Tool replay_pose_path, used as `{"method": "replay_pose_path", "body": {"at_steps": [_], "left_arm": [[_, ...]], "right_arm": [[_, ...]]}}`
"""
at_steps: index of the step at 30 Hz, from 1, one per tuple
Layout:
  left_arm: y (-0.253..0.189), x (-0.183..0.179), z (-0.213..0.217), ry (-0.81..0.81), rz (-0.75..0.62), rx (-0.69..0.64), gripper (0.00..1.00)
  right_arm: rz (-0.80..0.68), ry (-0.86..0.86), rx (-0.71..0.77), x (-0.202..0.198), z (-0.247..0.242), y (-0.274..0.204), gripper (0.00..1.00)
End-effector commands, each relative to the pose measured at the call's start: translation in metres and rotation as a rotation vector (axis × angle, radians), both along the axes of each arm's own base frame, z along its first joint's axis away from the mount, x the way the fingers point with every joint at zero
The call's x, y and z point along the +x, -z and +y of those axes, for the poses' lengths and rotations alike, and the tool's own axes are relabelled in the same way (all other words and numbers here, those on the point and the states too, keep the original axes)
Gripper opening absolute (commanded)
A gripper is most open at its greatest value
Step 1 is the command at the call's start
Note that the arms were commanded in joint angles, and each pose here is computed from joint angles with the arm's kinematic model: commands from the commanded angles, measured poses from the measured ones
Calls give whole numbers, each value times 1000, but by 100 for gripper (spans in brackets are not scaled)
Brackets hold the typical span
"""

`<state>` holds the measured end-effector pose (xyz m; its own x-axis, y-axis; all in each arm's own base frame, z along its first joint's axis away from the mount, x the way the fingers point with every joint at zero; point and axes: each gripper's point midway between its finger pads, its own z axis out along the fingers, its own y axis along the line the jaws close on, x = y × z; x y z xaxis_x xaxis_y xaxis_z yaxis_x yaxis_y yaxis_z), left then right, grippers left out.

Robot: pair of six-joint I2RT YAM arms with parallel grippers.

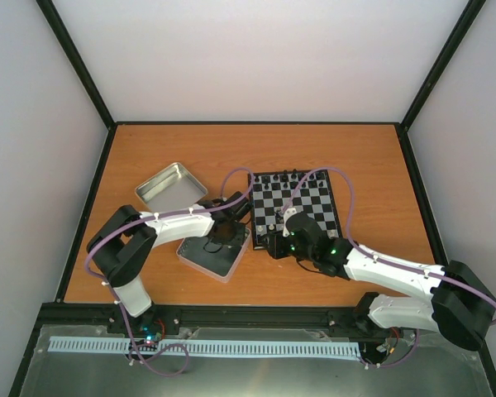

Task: Set up the chess pieces on the board
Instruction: Pick up the chess piece from the storage box, then place the chess piece on the chessboard.

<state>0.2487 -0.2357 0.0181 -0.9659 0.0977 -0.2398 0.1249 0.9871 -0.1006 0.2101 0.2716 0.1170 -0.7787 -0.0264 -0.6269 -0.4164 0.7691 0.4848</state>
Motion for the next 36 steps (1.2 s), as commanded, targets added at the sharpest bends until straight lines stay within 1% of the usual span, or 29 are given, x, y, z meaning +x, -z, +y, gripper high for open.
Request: {"method": "replay_pose_path", "body": {"at_steps": [1, 4, 7, 9, 12, 14, 18, 22, 27, 32, 36], "left_arm": [[36, -36, 43, 0, 142, 185, 13], [23, -28, 40, -37, 91, 145, 14], [-1, -15, 40, -119, 10, 43, 14], [-21, -7, 40, -180, -44, -57, 14], [-55, 5, 50, -315, -127, -214, 14], [-85, 11, 50, -375, -199, -352, 15], [-123, 15, 55, -484, -273, -521, 17], [-148, 13, 57, -570, -300, -661, 17], [-176, 9, 59, -659, -299, -889, 18], [-186, 0, 57, -720, -235, -1038, 18], [-194, -3, 48, -715, -184, -1128, 18]], "right_arm": [[-27, 30, 16, 5, -3, -5, 36], [-27, 19, 19, 4, -2, -5, 37], [-46, -4, 32, 4, 2, -6, 38], [-72, -11, 48, 6, 5, -10, 40], [-110, -17, 75, 13, 14, -19, 41], [-130, -31, 102, 16, 23, -26, 43], [-159, -96, 152, 18, 53, -39, 46], [-194, -178, 191, 16, 87, -55, 48], [-229, -236, 296, 13, 115, -76, 52], [-263, -254, 387, 14, 127, -94, 55], [-297, -285, 476, 8, 131, -111, 55]]}}
